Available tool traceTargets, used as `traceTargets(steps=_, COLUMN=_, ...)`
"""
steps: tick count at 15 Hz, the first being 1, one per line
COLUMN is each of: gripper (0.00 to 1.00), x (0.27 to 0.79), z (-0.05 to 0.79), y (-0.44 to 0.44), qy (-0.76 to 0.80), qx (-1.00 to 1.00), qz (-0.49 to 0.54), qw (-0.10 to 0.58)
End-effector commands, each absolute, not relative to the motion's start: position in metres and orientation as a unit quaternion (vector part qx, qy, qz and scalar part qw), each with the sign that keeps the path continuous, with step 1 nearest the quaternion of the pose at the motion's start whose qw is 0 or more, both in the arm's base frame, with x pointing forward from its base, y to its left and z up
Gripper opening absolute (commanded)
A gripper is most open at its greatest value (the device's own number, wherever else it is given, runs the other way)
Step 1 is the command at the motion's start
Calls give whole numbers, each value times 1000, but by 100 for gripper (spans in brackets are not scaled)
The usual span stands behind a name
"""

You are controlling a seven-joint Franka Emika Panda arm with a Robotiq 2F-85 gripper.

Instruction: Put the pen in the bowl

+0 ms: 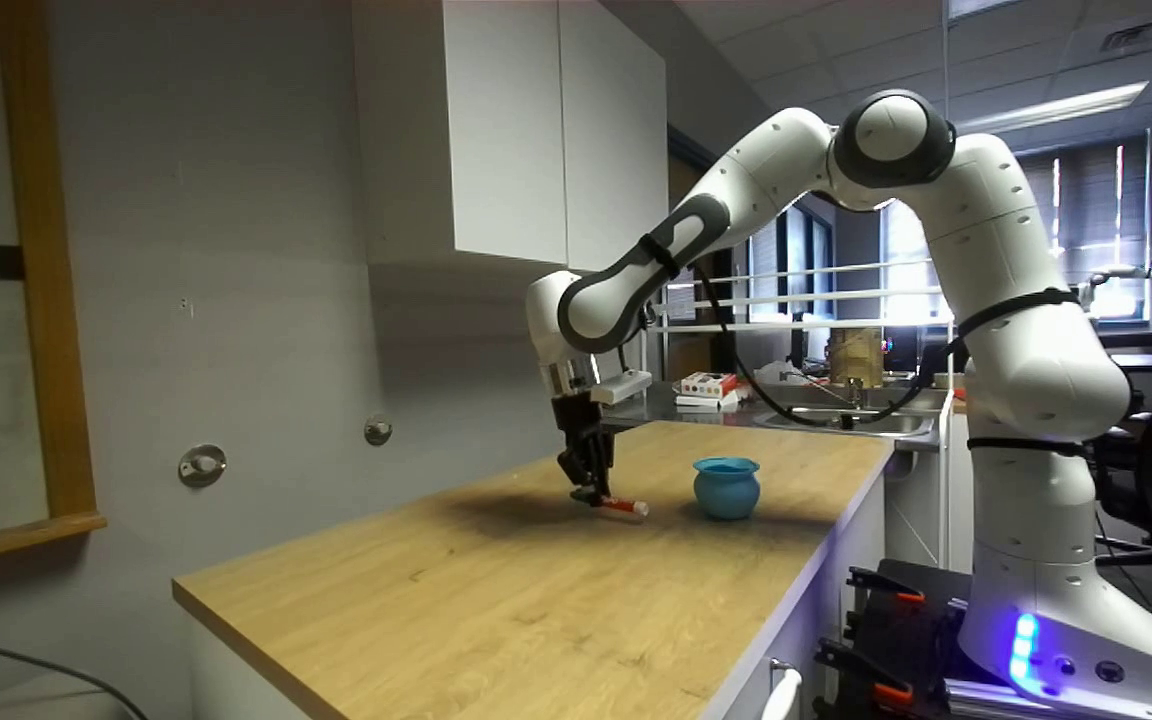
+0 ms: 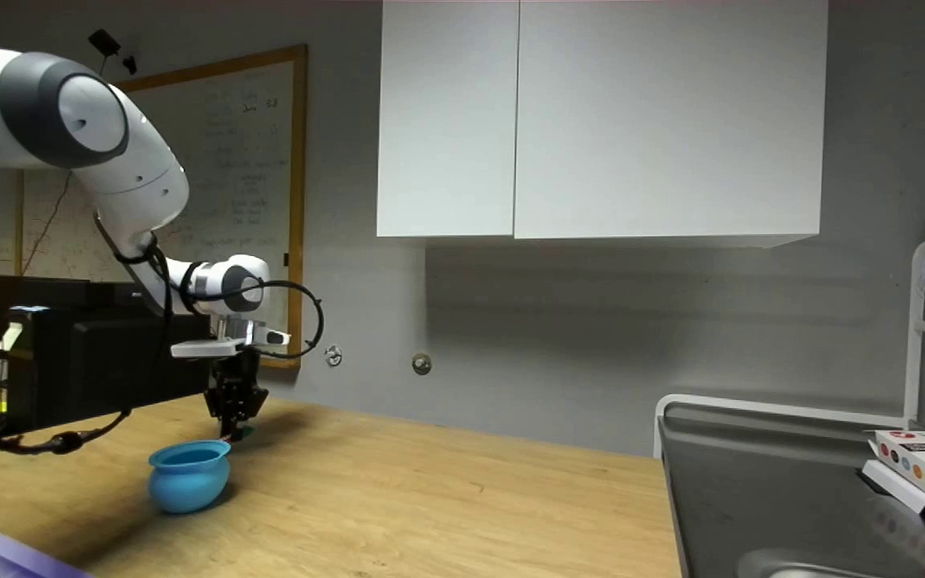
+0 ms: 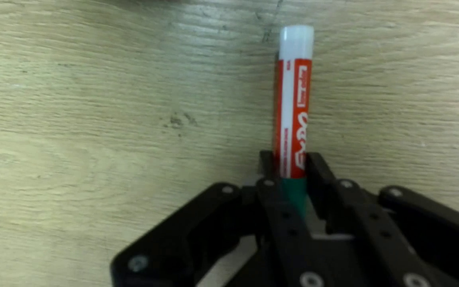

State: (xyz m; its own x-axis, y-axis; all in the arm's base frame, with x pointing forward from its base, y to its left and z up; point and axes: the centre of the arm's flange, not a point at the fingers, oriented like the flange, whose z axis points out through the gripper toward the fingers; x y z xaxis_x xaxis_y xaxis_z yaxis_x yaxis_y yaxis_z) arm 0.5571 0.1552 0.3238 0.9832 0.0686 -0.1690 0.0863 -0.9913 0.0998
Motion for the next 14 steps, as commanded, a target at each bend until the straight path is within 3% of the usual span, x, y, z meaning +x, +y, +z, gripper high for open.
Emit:
traceTargets(steps=1, gripper=8, x=544, z=357, y=151, qy=13, qx=995, qz=-60, qw=75)
traceTargets(steps=8, gripper=8, x=479, z=444, y=103, qy=-132, qx=986, qz=66, qw=77)
traceTargets(steps=14, gripper=8, x=407, z=467, y=85, qy=-243, qx=950, qz=166, qw=104)
